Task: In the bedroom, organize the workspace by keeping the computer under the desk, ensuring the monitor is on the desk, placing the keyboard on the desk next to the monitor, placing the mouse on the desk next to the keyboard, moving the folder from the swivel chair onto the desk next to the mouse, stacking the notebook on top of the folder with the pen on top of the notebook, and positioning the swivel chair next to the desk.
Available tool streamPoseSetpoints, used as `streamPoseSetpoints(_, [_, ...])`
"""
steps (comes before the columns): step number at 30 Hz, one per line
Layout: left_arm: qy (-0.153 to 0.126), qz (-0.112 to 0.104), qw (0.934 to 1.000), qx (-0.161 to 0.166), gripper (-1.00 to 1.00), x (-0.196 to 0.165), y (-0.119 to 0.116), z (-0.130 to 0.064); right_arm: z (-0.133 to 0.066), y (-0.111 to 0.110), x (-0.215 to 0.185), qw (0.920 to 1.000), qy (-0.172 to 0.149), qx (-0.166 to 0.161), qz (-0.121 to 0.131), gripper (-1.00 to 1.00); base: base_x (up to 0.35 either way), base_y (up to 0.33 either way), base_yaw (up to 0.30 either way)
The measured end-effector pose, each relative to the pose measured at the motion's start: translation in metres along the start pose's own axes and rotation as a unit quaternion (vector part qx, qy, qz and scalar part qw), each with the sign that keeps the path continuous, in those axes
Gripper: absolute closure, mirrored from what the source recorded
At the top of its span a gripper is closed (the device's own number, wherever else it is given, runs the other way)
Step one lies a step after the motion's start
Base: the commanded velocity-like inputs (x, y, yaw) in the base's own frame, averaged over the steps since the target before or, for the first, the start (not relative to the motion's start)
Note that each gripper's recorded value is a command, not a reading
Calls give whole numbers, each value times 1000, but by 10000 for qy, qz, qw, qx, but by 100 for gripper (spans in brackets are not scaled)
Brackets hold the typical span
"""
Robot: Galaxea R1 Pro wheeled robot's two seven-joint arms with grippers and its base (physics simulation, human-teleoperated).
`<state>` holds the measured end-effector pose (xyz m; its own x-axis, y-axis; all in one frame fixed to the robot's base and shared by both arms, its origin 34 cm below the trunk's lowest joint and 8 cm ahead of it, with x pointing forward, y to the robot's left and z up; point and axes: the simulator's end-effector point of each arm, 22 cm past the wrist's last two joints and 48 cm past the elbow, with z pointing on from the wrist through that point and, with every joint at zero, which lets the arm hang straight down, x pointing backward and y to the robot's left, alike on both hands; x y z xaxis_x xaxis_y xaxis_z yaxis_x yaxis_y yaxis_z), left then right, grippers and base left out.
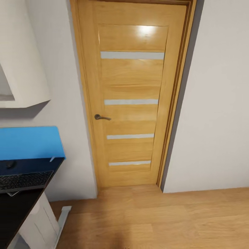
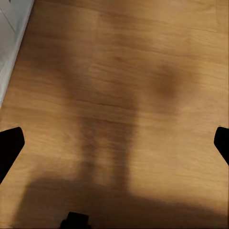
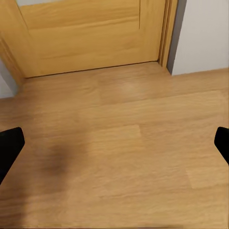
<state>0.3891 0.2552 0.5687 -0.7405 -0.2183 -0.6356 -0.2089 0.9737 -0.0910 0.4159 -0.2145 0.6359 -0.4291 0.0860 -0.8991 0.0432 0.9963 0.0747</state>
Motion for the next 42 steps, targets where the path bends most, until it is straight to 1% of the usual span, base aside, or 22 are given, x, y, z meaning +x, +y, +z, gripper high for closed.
streamPoseSetpoints(5, [5, -3, 10000, -13, -100, 1, 1, 0, 0, -1, 1, 10000, 11, 6, -5, -100, -107, -175, 279])
streamPoseSetpoints(18, [40, -6, 10000, -25, -100, 4, 2, 0, 0, -3, 2, 10000, 23, 25, -12, -100, -7, -84, 271])
streamPoseSetpoints(42, [175, 13, 9998, -43, -100, 15, 3, -1, -2, -9, 9, 9999, 134, 51, -43, -100, 0, -62, 182])
